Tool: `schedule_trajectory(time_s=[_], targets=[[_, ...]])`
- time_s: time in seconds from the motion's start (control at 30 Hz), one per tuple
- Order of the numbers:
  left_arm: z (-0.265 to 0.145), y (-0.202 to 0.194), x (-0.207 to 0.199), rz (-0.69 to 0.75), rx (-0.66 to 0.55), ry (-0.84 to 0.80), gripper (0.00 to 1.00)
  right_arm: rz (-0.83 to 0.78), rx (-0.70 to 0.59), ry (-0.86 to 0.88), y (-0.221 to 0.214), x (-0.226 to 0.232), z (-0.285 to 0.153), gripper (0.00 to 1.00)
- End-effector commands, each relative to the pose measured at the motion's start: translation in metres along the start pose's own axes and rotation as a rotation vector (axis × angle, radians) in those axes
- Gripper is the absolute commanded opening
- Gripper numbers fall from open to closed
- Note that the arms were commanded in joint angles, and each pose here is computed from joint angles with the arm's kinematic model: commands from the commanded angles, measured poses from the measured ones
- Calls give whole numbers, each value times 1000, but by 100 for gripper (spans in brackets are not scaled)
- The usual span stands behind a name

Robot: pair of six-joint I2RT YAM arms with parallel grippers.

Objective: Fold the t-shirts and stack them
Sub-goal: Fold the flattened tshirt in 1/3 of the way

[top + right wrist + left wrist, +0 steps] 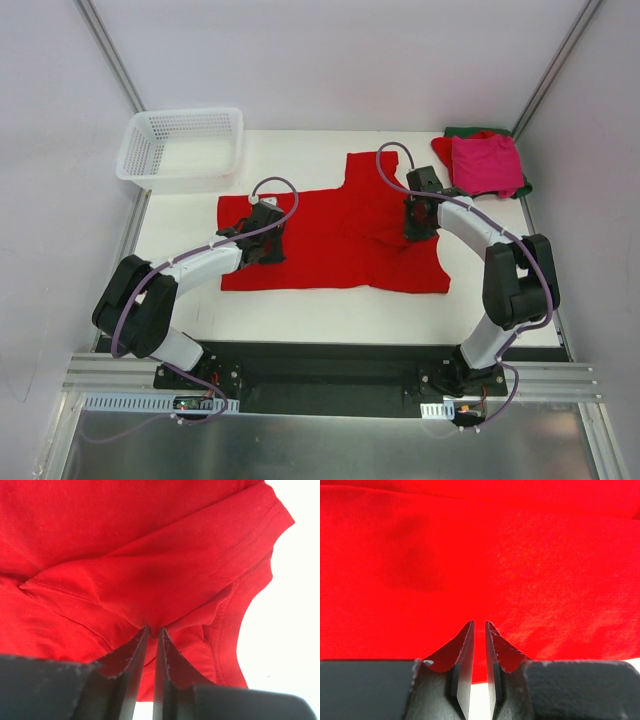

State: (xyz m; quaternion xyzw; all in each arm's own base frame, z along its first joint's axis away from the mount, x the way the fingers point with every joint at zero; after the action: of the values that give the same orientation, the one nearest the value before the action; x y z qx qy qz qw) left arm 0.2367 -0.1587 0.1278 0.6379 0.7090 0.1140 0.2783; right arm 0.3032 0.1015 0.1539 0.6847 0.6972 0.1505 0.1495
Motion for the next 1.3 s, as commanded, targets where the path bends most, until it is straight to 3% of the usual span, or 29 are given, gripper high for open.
schedule_trajectory(time_s=[0.0,0.37,0.77,1.27], targets=[[0,8,-4,17,-37,1,14,-2,-9,8,3,0,0,12],[0,8,-4,17,-34,1,14,-8,-23,3,4,-1,-6,1],[0,7,-4,16,-33,2,14,-6,-94,8,23,-1,-29,1],[1,6,-3,18,-29,4,14,-2,-129,44,56,12,-14,1]])
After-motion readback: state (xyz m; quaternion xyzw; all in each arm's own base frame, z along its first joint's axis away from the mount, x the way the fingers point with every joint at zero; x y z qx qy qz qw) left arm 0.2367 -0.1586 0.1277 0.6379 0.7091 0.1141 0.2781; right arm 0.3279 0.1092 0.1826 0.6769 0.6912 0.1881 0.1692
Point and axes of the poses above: each gripper's point midway between its finger pads, its own z axis out along the fingers, its own x axis along the line the jaws close on, y = z × x, the point moved 10 cm from there along -z, back along the fingers, and after that the axes turned 3 degrees about -z, right-handed, at the moved point
